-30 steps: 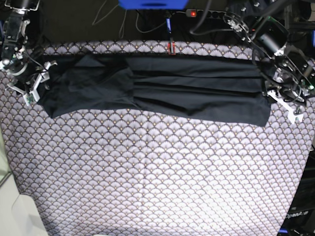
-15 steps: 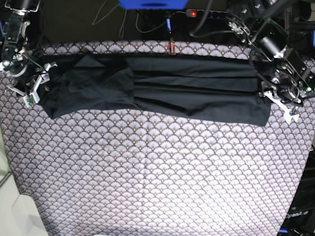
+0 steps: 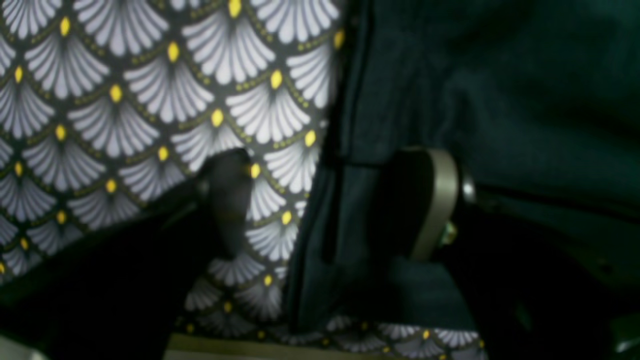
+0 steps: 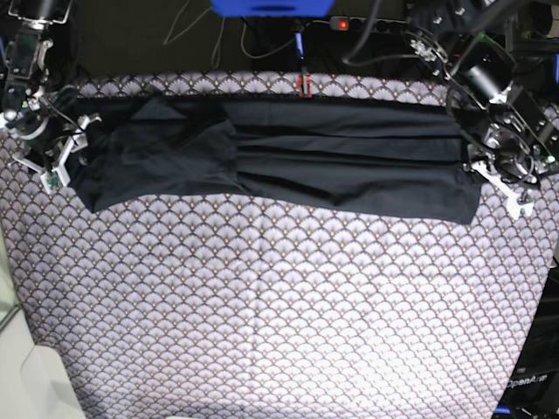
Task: Fold the T-shirt properly
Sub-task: 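Move the left gripper to its end of the strip and grasp it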
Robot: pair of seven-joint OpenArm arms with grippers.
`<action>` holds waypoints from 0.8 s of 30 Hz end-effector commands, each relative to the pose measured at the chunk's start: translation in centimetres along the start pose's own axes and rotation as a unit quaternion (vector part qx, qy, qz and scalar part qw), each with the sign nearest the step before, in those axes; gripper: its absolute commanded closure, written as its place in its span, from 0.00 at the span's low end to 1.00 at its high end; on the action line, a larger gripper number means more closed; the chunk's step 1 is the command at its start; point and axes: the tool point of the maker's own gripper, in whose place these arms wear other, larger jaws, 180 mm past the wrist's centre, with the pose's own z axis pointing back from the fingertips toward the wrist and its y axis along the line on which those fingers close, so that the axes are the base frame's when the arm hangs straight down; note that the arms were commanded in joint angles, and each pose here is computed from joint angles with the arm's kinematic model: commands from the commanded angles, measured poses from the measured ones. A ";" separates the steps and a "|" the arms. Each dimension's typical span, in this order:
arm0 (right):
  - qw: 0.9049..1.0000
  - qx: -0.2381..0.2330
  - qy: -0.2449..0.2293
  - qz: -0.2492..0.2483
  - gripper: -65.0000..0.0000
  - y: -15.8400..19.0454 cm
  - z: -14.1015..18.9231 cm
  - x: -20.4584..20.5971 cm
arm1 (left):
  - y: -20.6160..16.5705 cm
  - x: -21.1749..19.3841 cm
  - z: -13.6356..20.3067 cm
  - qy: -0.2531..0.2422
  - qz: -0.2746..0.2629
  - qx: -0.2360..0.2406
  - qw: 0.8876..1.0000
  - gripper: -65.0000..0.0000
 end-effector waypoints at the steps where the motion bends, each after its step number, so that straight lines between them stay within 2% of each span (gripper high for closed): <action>1: 1.000 -0.010 -0.020 0.005 0.49 -1.0 0.3 1.3 | -0.5 0.8 0.2 -0.010 -0.001 -0.005 1.000 0.33; 19: 1.000 -0.013 -0.025 0.005 0.49 -1.2 0.2 1.9 | -1.7 -2.1 -0.9 0.017 0.002 -0.019 1.000 0.34; 21: 1.000 -0.013 -0.025 0.005 0.49 -1.2 0.2 1.9 | -1.6 -2.1 -0.9 0.018 0.002 -0.018 1.000 0.42; 24: 1.000 -0.013 -0.025 0.005 0.49 -1.2 0.2 1.9 | -1.5 -2.3 -0.9 0.019 0.002 -0.017 1.000 0.67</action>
